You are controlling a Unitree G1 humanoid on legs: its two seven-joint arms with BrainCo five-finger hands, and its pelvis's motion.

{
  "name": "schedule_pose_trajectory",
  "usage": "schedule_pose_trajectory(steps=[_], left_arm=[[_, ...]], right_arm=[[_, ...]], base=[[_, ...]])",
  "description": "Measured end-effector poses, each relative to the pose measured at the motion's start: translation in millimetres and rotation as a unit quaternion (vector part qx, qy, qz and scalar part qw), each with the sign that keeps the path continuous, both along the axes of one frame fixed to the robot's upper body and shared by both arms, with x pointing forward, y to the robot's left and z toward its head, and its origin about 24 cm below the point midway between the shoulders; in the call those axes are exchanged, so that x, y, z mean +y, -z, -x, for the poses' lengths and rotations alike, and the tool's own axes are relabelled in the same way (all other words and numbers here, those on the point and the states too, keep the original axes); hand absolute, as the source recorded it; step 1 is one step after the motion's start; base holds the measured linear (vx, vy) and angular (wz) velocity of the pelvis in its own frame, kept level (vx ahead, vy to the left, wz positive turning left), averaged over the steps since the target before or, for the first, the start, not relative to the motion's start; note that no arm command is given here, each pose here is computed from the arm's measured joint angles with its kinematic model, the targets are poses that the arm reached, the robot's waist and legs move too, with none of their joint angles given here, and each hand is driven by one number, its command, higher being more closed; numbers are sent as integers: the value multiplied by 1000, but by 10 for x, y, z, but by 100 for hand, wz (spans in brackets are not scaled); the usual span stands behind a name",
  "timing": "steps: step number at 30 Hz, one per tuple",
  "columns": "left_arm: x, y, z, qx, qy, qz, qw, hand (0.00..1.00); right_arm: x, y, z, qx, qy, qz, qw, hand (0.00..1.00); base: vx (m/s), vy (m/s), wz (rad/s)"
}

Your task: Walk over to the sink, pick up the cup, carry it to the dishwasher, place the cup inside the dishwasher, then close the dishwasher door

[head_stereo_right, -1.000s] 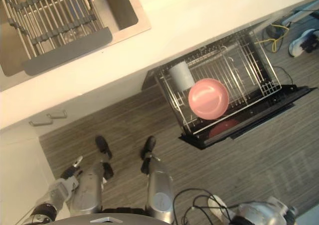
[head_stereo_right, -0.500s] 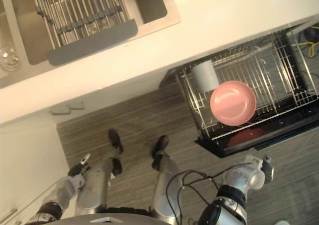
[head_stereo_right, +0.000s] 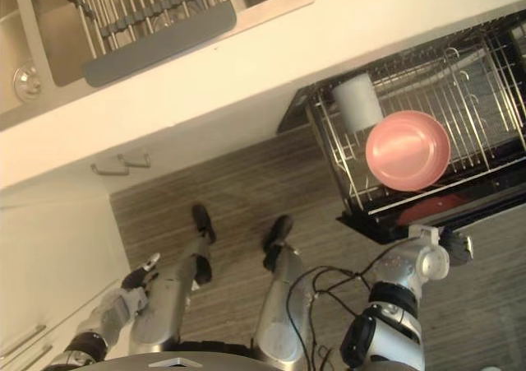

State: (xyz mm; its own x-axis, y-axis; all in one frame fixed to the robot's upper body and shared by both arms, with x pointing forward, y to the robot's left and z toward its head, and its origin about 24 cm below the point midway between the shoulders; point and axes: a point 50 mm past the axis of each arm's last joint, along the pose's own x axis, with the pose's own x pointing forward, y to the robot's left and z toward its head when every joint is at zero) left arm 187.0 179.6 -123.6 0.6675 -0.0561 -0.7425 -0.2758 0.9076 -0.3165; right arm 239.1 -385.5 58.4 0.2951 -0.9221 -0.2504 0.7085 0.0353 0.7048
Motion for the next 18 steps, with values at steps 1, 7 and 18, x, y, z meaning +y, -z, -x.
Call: schedule_pose_trajectory(steps=[1, 7, 18], left_arm=[[-17, 5, 5, -1, 7, 3, 1000, 0], [-91, 7, 5, -13, 26, 10, 1000, 0], [-197, 62, 80, -17, 58, 24, 998, 0]], right_arm=[[-16, -55, -23, 2, 3, 5, 1000, 100], [-92, -450, -177, -17, 26, 29, 999, 100], [-245, -1445, -398, 38, 4, 226, 973, 100]], base=[[-78, 11, 18], [-69, 14, 17], [-63, -9, 17]])
